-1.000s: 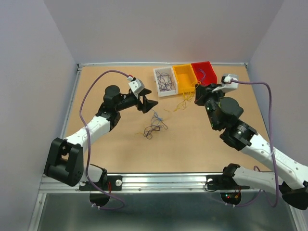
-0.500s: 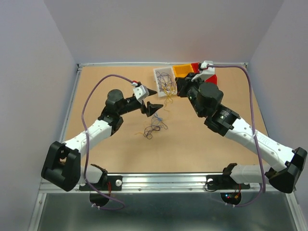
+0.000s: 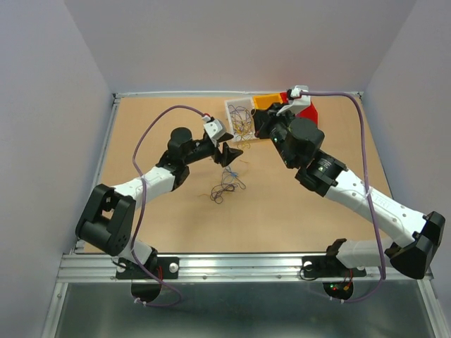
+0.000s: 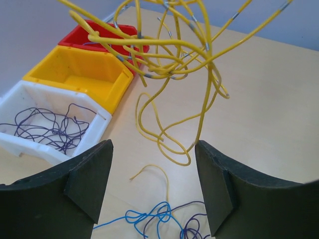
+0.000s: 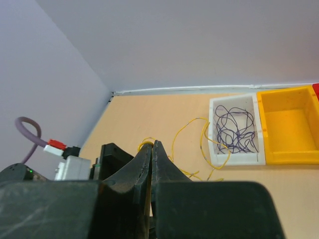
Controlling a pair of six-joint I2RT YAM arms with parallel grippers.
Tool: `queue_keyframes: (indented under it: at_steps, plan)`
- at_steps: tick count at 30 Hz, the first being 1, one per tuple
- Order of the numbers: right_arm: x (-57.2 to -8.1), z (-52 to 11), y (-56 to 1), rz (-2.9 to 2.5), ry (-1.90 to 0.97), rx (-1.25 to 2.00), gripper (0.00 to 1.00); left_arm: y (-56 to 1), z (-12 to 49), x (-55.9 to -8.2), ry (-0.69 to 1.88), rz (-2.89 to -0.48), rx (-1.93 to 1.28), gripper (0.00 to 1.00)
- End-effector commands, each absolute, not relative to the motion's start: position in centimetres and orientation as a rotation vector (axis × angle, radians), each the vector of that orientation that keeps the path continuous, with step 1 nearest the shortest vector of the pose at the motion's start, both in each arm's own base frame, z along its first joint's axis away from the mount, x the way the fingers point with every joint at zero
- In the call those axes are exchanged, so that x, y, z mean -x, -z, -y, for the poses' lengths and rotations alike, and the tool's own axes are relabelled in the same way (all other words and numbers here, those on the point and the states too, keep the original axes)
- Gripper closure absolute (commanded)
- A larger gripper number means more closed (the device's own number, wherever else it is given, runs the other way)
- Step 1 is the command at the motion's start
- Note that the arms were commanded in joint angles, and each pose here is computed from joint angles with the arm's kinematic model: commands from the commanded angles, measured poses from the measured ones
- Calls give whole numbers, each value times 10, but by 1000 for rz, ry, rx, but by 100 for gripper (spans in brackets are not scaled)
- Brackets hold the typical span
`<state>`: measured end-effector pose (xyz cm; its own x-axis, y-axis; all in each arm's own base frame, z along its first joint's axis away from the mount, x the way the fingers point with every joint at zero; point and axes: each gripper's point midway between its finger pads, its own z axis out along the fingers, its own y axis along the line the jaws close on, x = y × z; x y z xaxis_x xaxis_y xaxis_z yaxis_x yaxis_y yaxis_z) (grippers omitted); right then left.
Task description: Untangle the cables
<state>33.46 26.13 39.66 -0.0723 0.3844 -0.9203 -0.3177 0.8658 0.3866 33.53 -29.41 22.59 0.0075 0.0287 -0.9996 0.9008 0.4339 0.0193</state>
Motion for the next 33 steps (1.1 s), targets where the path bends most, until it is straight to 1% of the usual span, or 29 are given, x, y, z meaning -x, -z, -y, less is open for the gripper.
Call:
queue_keyframes:
  at_steps: [1,5,7,8,9,10,11,12,14,15,19,23,26,30,33]
  plan:
    - [-329,-261,-448,-1410,-665,-99,99,-262,310,-337,888,-1286,-900,22]
    - [-330,-259,-448,-1403,-659,-111,99,-263,314,-331,885,-1273,-916,23]
    - [-329,-258,-448,-1398,-664,-113,100,-266,317,-331,881,-1273,-912,30]
    - [-328,-260,-448,-1397,-674,-113,100,-264,317,-333,881,-1282,-910,35]
    - [-329,-260,-448,-1397,-675,-111,99,-262,317,-334,881,-1294,-909,50]
    - [-328,-260,-449,-1394,-679,-110,100,-263,318,-338,877,-1298,-904,59]
    - [-328,-259,-448,-1396,-675,-114,99,-260,317,-340,868,-1320,-897,74]
    - [-329,-257,-447,-1396,-666,-121,99,-260,317,-342,859,-1323,-897,79]
    - [-329,-252,-442,-1401,-638,-131,99,-258,316,-345,838,-1334,-891,84]
    - [-329,-243,-444,-1394,-618,-159,99,-256,314,-348,822,-1345,-879,88]
    - [-323,-216,-435,-1391,-540,-217,99,-248,305,-358,745,-1386,-848,99]
    - [-312,-182,-428,-1376,-463,-292,99,-241,290,-377,696,-1442,-796,100]
    - [-301,-156,-421,-1366,-403,-340,100,-239,268,-396,676,-1489,-718,100]
    - [-286,-125,-409,-1355,-356,-412,99,-244,223,-425,613,-1541,-561,100]
    - [-274,-105,-402,-1339,-348,-457,100,-245,176,-450,497,-1597,-399,100]
